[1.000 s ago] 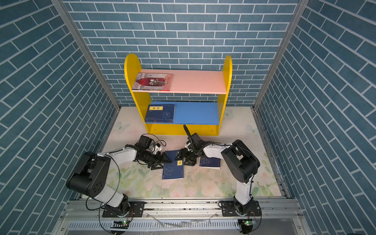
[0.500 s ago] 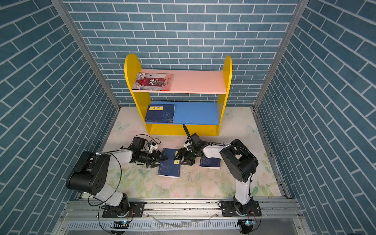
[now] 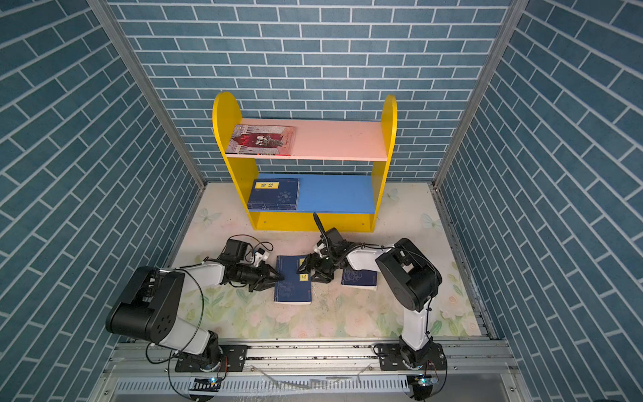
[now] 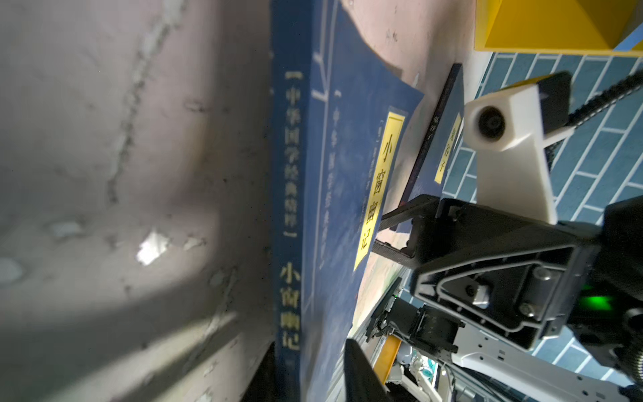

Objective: Stacking books/files
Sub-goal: Pick up the book at the center of the table.

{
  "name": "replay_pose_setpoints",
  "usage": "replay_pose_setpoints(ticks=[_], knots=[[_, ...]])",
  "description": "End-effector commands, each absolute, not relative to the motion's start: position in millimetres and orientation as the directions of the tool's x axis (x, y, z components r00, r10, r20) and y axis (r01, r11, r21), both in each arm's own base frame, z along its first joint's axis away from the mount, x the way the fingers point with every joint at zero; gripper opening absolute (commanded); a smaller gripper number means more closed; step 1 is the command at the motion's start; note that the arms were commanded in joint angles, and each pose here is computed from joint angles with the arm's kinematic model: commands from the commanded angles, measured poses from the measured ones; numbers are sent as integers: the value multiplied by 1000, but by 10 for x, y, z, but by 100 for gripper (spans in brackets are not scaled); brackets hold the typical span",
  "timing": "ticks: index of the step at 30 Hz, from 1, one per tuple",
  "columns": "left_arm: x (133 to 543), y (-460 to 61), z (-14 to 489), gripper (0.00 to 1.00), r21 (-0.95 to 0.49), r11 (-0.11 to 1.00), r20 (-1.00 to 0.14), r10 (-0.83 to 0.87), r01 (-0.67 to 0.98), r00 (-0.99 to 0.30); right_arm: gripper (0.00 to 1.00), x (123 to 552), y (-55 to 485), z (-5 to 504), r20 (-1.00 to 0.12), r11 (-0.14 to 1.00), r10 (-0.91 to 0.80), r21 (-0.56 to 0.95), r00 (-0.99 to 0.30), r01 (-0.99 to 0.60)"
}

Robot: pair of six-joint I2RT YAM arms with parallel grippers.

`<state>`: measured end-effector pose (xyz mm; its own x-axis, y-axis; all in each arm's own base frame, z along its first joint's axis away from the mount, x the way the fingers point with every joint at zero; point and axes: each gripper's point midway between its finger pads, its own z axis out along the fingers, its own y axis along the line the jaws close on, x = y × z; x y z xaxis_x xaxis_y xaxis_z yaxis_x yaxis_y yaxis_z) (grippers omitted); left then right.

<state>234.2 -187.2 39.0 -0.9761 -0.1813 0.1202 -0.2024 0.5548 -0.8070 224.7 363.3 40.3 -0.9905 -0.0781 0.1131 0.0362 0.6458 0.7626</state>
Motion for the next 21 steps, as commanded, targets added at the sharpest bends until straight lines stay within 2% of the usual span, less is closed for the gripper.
replay_pose_setpoints(ticks=[1,3,7,8,16,21], knots=[[2361,-1954,416,27,-821,539,124,-158,-190,-980,70,2051,3261,-179,212,797,14,587,-977,139],[2364,-1953,397,22,-815,543,133,-162,-201,-978,70,2055,3267,-165,210,795,13,591,-978,137],[2365,-1935,440,2,-809,557,119,-162,-191,-980,70,2109,3260,-101,184,792,22,597,-983,129],[2368,-1935,476,0,-812,555,109,-163,-182,-981,70,2136,3244,-71,169,793,30,596,-985,126],[2364,-1951,1014,0,-847,530,-32,-124,-39,-992,75,2421,2942,670,-60,798,136,598,-989,73],[2325,-2037,1467,0,-883,463,-110,-42,78,-993,77,2412,2657,1143,-165,802,198,593,-966,63]])
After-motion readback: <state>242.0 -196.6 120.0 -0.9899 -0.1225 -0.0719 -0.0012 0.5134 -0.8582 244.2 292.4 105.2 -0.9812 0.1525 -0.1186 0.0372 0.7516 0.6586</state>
